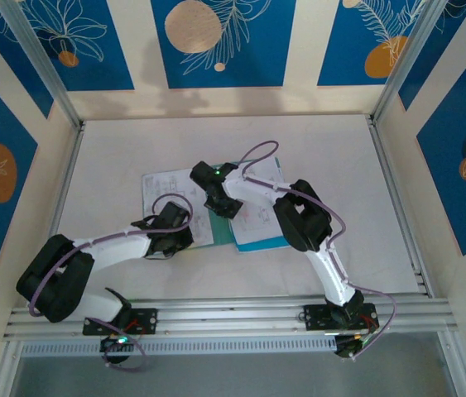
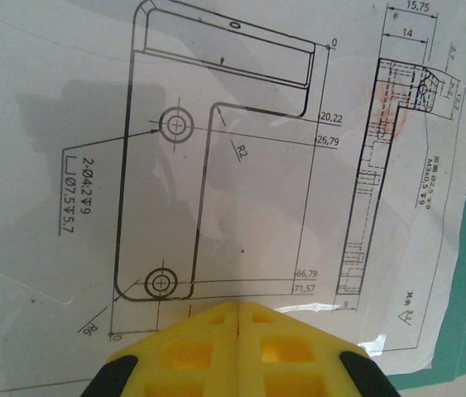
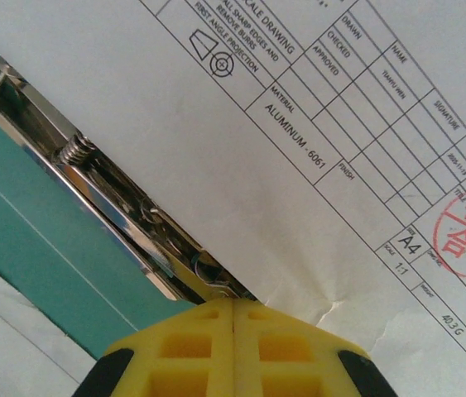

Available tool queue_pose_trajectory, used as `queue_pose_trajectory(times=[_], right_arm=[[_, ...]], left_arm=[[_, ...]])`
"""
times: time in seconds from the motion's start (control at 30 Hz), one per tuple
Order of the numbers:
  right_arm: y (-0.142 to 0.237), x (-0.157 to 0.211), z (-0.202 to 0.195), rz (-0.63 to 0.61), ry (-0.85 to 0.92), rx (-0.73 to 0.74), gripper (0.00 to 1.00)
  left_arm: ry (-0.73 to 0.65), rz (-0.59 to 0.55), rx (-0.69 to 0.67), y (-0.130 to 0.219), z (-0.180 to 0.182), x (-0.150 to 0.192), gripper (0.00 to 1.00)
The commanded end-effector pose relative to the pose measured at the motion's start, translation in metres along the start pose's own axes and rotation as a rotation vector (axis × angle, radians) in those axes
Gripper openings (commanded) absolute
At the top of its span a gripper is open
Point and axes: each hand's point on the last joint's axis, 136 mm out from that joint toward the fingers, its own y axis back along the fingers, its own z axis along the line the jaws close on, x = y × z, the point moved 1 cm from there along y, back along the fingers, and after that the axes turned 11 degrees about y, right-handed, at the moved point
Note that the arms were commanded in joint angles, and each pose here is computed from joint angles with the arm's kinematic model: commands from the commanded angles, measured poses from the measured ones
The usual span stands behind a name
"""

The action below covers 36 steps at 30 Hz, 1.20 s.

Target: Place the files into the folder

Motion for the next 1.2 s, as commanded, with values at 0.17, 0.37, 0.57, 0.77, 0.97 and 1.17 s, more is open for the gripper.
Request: queue_pose_trajectory(times=[0.17, 0.37, 0.57, 0.77, 0.97, 1.17], right_arm=[[-0.049, 0.015, -0.067, 0.078, 0.044, 0.338, 0.00], [-0.057, 0.019, -0.077, 0.089, 0.041, 0.374, 0.00], [-0.056, 0.015, -0.076, 0.068, 0.067, 0.337, 0.00], [-0.035, -0.001, -0.051, -0.021, 0.173, 0.212, 0.00], [0.023, -0.015, -0.010, -0.154, 0.252, 0.047, 0.00], [0.079, -0.019, -0.001, -0.240, 0.212, -0.084, 0.00]], left_arm=[[0.011, 0.039, -0.234, -0.003, 0.064, 0.017, 0.00], [0.014, 0.038, -0.237, -0.003, 0.066, 0.017, 0.00], [0.016, 0.036, -0.239, -0.003, 0.067, 0.016, 0.00], [0.020, 0.034, -0.237, -0.003, 0.068, 0.017, 0.00], [0.017, 0.039, -0.240, -0.005, 0.068, 0.018, 0.00], [0.014, 0.040, -0.239, -0.006, 0.068, 0.017, 0.00]])
